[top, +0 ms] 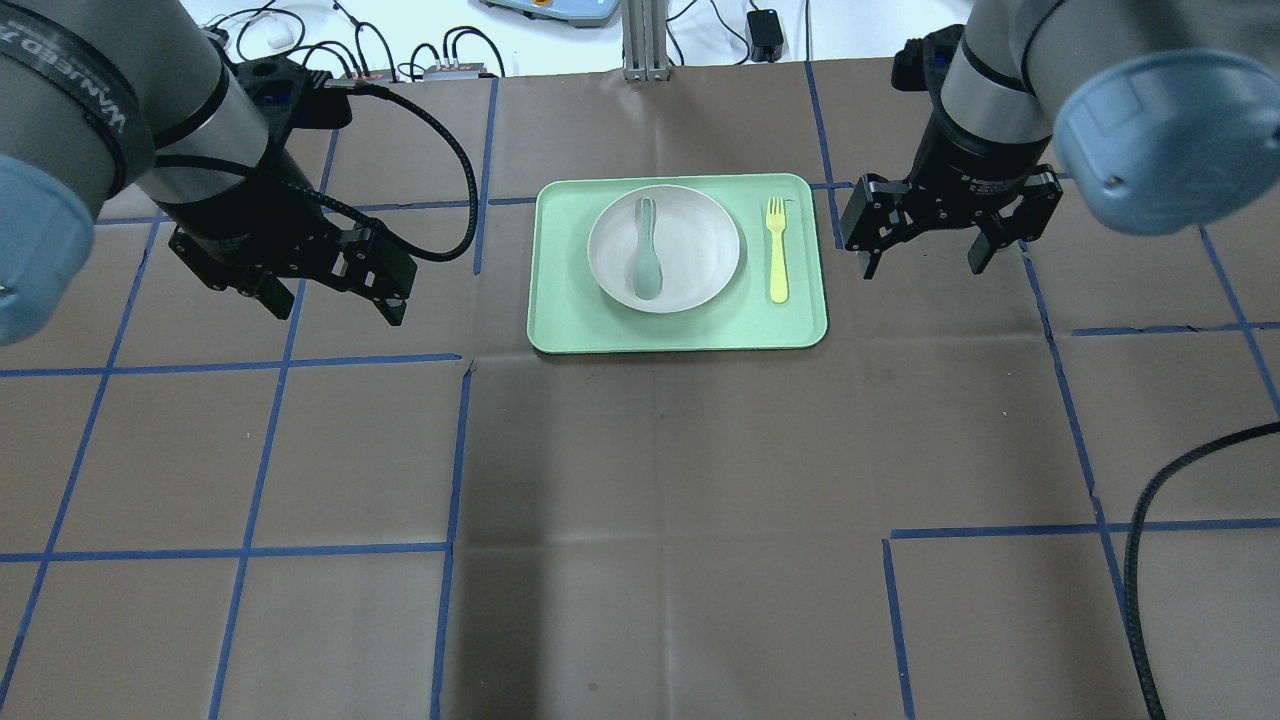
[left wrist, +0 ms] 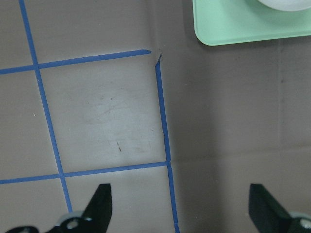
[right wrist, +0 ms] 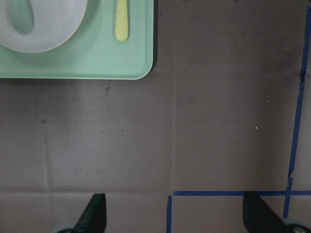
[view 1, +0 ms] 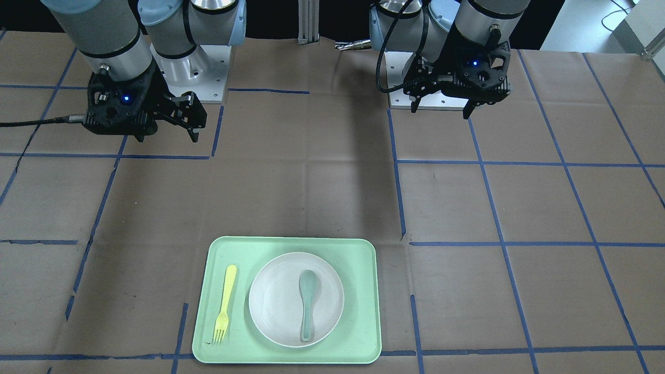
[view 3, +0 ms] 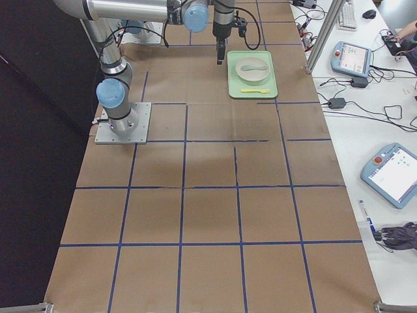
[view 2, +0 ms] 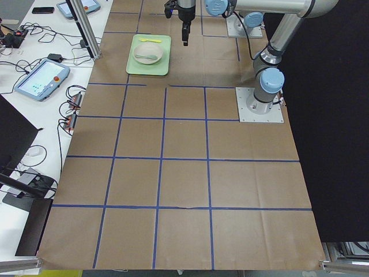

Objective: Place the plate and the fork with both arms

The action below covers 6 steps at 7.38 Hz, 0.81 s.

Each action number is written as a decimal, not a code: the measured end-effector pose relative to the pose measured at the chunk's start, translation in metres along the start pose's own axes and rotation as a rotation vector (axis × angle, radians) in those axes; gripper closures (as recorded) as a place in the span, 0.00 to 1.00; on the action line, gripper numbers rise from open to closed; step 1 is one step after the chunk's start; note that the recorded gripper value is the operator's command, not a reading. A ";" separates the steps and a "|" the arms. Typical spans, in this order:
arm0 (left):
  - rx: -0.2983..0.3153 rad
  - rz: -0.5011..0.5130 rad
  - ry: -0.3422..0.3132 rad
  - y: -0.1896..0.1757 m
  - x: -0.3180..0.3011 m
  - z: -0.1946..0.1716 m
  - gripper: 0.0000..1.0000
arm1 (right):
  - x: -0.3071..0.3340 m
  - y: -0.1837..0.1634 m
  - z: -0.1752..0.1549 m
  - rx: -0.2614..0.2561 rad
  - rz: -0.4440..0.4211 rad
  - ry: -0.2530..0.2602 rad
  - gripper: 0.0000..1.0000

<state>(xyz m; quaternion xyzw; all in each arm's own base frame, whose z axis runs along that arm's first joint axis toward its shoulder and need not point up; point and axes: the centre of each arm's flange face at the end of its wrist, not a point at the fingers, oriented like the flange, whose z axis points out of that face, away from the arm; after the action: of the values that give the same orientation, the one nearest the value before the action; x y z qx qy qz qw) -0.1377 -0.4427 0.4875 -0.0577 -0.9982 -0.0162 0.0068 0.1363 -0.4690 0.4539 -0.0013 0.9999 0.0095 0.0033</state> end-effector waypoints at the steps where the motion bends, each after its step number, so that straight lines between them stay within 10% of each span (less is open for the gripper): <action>1: 0.000 0.000 0.000 0.000 0.000 0.000 0.00 | 0.009 0.004 -0.005 0.012 0.020 -0.004 0.00; 6: -0.001 0.000 0.000 0.000 0.000 0.000 0.00 | 0.020 0.006 -0.007 0.003 0.057 -0.006 0.00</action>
<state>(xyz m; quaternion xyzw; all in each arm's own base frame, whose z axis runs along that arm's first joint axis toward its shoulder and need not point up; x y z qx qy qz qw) -0.1378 -0.4430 0.4870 -0.0577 -0.9982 -0.0167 0.0068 0.1165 -0.4631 0.4612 0.0272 0.9996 0.0079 0.0060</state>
